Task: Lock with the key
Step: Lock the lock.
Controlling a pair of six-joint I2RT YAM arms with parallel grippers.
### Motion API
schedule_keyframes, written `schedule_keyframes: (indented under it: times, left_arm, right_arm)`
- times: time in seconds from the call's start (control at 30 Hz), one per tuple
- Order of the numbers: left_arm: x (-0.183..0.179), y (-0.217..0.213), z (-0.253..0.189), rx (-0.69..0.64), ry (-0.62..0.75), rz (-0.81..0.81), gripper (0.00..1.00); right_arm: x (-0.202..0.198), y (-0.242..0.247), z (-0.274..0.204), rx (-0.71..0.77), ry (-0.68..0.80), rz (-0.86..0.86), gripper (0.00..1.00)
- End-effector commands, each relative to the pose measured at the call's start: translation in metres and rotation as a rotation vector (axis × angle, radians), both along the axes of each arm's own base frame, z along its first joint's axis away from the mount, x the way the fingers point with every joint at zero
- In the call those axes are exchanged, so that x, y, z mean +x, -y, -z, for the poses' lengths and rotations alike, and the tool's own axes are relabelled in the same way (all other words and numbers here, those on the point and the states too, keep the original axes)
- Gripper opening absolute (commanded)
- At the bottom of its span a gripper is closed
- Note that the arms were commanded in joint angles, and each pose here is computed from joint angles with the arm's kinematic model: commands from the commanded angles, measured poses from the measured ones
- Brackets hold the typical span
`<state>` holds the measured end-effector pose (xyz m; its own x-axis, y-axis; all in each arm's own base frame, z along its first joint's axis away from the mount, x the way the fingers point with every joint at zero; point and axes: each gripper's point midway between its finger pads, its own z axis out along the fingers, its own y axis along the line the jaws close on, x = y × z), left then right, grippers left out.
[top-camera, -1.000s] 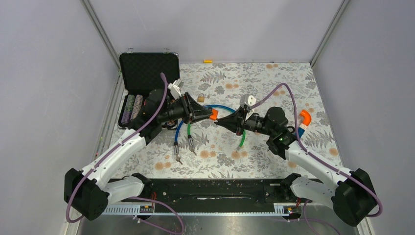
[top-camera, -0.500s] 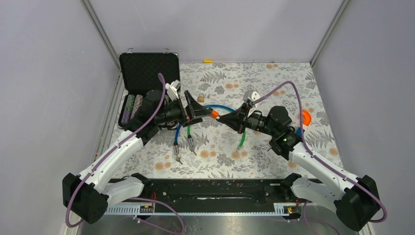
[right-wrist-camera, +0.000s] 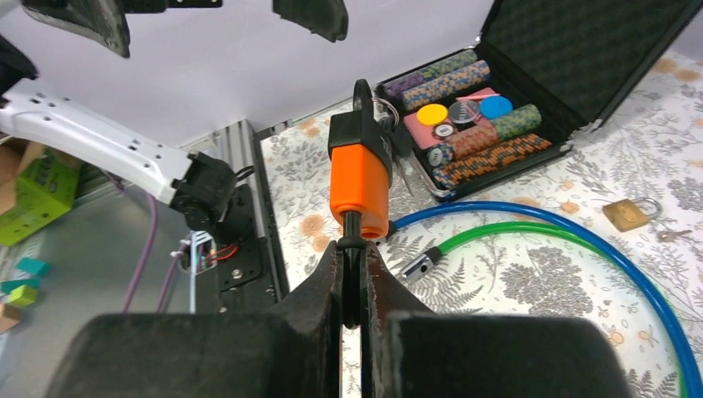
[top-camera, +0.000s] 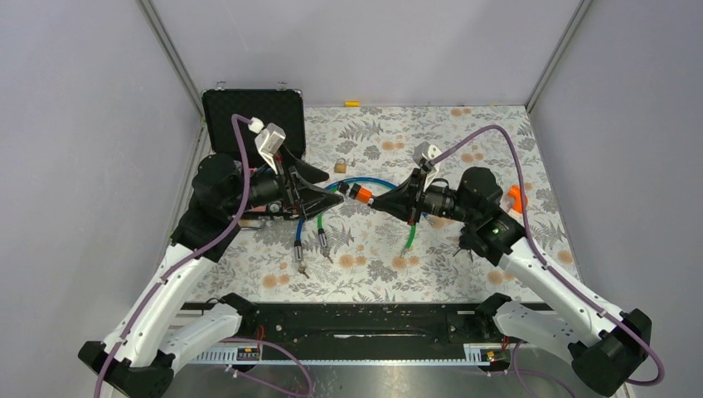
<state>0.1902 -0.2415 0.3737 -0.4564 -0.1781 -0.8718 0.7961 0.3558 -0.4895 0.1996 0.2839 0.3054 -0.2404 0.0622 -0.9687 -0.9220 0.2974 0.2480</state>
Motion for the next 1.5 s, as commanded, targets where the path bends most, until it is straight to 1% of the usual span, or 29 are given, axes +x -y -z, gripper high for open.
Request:
schedule_keyframes:
  times: [0.0,0.03,0.17,0.27,0.33,0.37,0.43,0.5,0.57,0.6,0.63,0.67,0.77,0.8,0.9,0.97,1.0,1.03,1.07,1.1,1.17,1.2,1.23,1.3,1.33,1.37,1.4,1.47]
  left_arm:
    - [-0.017,0.013,-0.021,0.021,0.277,0.216,0.99]
    - [-0.018,0.016,-0.017,0.029,0.283,0.253,0.99]
    - [-0.011,0.028,-0.006,0.054,0.287,0.305,0.99]
    - [-0.018,0.038,-0.006,0.050,0.313,0.375,0.96]
    - [-0.026,0.042,-0.001,0.037,0.331,0.451,0.80]
    - [-0.034,0.042,0.000,0.024,0.335,0.504,0.74]
    - [-0.036,0.043,0.003,0.010,0.342,0.524,0.61]
    - [-0.037,0.043,0.005,-0.002,0.336,0.530,0.52]
    - [-0.039,0.044,0.007,-0.008,0.324,0.543,0.41]
    - [-0.039,0.044,0.007,-0.012,0.317,0.551,0.38]
    - [-0.039,0.044,0.008,-0.015,0.310,0.559,0.37]
    - [-0.039,0.045,0.010,-0.015,0.299,0.564,0.39]
    - [-0.038,0.046,0.015,-0.013,0.278,0.573,0.53]
    - [-0.038,0.046,0.017,-0.012,0.272,0.578,0.56]
    - [-0.041,0.046,0.018,-0.014,0.266,0.600,0.59]
    - [-0.042,0.046,0.019,-0.013,0.264,0.603,0.56]
    - [-0.042,0.046,0.019,-0.013,0.265,0.604,0.52]
    - [-0.042,0.046,0.019,-0.014,0.265,0.603,0.44]
    - [-0.042,0.046,0.018,-0.015,0.264,0.602,0.38]
    - [-0.042,0.046,0.017,-0.017,0.261,0.599,0.24]
    - [-0.040,0.046,0.013,-0.022,0.261,0.584,0.04]
    - [-0.039,0.047,0.011,-0.026,0.261,0.570,0.00]
    - [-0.036,0.047,0.008,-0.030,0.261,0.547,0.00]
    - [-0.027,0.049,0.004,-0.036,0.252,0.490,0.00]
    - [-0.023,0.049,0.002,-0.040,0.245,0.465,0.00]
    - [-0.020,0.049,0.000,-0.044,0.237,0.446,0.00]
    - [-0.018,0.049,-0.002,-0.051,0.234,0.431,0.00]
    - [-0.017,0.048,-0.007,-0.061,0.231,0.419,0.00]
  right_arm:
    - [-0.030,0.001,-0.044,0.033,0.015,-0.113,0.00]
    - [-0.033,0.001,-0.045,0.028,0.007,-0.126,0.00]
    - [-0.044,0.001,-0.052,0.007,-0.023,-0.181,0.00]
    - [-0.048,0.001,-0.048,-0.024,-0.069,-0.209,0.00]
    - [-0.048,0.000,-0.047,-0.028,-0.086,-0.210,0.00]
    - [-0.047,0.000,-0.048,-0.028,-0.091,-0.208,0.00]
    - [-0.047,-0.001,-0.050,-0.022,-0.099,-0.210,0.00]
    - [-0.048,-0.001,-0.052,-0.014,-0.100,-0.211,0.00]
    - [-0.048,-0.002,-0.052,-0.008,-0.110,-0.214,0.00]
    - [-0.048,-0.003,-0.052,-0.008,-0.114,-0.219,0.00]
    - [-0.048,-0.003,-0.052,-0.003,-0.117,-0.221,0.00]
    - [-0.048,-0.004,-0.052,0.000,-0.124,-0.221,0.00]
    - [-0.048,-0.006,-0.060,0.030,-0.107,-0.232,0.00]
    - [-0.048,-0.007,-0.061,0.036,-0.108,-0.238,0.00]
    - [-0.047,-0.008,-0.062,0.043,-0.112,-0.239,0.00]
    - [-0.046,-0.009,-0.063,0.044,-0.113,-0.237,0.00]
    - [-0.046,-0.009,-0.063,0.048,-0.113,-0.238,0.00]
    - [-0.045,-0.009,-0.063,0.049,-0.115,-0.236,0.00]
    - [-0.044,-0.010,-0.064,0.051,-0.115,-0.233,0.00]
    - [-0.043,-0.010,-0.064,0.052,-0.124,-0.224,0.00]
    - [-0.039,-0.010,-0.064,0.051,-0.134,-0.203,0.00]
    - [-0.037,-0.010,-0.064,0.051,-0.139,-0.194,0.07]
    - [-0.035,-0.010,-0.063,0.052,-0.142,-0.178,0.18]
    - [-0.027,-0.008,-0.059,0.050,-0.147,-0.126,0.45]
    - [-0.023,-0.007,-0.057,0.048,-0.146,-0.097,0.55]
    - [-0.020,-0.004,-0.055,0.046,-0.141,-0.071,0.63]
    - [-0.018,-0.002,-0.054,0.048,-0.136,-0.046,0.68]
    - [-0.018,0.002,-0.054,0.064,-0.125,-0.019,0.73]
